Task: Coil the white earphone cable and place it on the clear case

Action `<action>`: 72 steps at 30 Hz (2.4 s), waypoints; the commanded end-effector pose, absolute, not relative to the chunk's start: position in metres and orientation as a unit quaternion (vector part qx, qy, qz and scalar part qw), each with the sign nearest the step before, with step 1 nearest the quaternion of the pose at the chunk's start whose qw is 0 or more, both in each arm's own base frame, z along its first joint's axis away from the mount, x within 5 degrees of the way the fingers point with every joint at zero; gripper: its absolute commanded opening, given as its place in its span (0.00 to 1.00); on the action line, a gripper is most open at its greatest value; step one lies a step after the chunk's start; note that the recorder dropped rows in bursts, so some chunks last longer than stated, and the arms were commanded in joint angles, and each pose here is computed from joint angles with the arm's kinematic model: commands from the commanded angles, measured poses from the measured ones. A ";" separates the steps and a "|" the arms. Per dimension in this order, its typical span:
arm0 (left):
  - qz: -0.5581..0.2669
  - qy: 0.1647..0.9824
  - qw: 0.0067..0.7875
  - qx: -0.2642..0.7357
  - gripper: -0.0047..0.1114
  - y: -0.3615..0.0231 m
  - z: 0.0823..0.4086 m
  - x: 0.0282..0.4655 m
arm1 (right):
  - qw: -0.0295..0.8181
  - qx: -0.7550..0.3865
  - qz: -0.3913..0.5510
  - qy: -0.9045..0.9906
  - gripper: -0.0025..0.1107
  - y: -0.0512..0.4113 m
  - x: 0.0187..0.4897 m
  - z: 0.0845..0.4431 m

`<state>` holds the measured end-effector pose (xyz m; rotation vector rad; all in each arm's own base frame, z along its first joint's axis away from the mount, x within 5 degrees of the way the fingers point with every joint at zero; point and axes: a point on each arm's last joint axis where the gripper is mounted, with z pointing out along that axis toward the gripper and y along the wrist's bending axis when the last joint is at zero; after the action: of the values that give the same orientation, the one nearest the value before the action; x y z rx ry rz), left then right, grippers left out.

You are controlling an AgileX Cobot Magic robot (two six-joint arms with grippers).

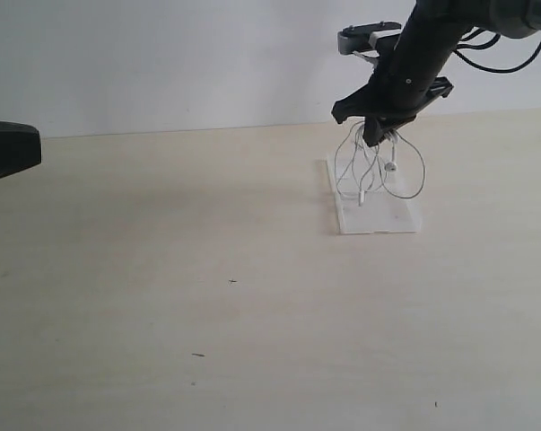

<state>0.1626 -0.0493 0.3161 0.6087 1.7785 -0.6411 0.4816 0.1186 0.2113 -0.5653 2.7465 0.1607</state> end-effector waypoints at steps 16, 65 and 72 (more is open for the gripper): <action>-0.276 0.752 0.545 0.246 0.04 -0.049 0.316 0.163 | 0.187 -0.196 0.052 0.961 0.02 0.120 0.498 0.178; -0.276 0.753 0.545 0.244 0.04 -0.049 0.316 0.163 | 0.085 -0.268 0.061 0.958 0.59 0.121 0.488 0.138; -0.276 0.753 0.545 0.244 0.04 -0.049 0.316 0.163 | 0.083 -0.252 0.051 0.963 0.69 0.119 0.488 0.138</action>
<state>0.1626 -0.0493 0.3161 0.5957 1.7846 -0.6515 0.4867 0.1210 0.1345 -0.7790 2.8733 0.1684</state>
